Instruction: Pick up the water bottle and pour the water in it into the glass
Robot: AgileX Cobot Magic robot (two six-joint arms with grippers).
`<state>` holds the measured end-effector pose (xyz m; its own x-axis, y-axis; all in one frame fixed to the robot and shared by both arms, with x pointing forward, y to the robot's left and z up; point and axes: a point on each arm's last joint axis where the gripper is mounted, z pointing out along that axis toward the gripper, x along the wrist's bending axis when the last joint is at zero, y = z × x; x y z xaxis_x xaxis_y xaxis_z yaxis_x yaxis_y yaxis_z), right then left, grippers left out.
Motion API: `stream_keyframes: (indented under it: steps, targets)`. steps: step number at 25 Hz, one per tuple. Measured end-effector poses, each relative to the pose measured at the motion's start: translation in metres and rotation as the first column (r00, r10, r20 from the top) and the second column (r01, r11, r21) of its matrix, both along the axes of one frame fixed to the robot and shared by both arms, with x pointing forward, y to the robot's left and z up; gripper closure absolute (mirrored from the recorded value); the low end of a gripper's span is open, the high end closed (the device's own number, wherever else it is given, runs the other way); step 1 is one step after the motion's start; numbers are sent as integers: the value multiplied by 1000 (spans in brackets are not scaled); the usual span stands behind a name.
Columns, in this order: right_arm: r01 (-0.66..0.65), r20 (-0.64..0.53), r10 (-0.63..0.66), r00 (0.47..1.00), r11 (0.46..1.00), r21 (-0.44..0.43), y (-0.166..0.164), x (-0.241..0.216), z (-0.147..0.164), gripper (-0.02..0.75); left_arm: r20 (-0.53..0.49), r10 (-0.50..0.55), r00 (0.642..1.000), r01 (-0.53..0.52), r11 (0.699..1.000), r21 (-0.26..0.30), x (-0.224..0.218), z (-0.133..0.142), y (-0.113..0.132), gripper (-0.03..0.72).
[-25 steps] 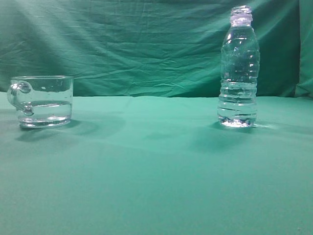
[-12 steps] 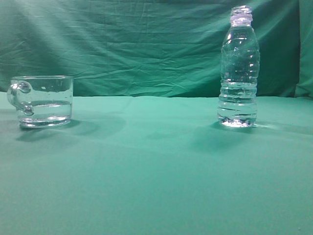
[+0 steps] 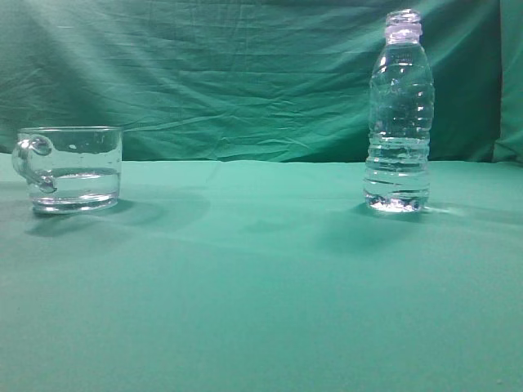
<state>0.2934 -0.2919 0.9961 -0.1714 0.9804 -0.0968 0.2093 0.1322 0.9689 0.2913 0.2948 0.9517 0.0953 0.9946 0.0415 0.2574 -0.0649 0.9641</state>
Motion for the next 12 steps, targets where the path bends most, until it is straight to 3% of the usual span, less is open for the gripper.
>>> stream_keyframes:
  steps: [12]
  targets:
    - [145,-81,-142,987,989,39,-7,-2,-49,738,0,0,1000,0,1000,0,0,0,0,688]
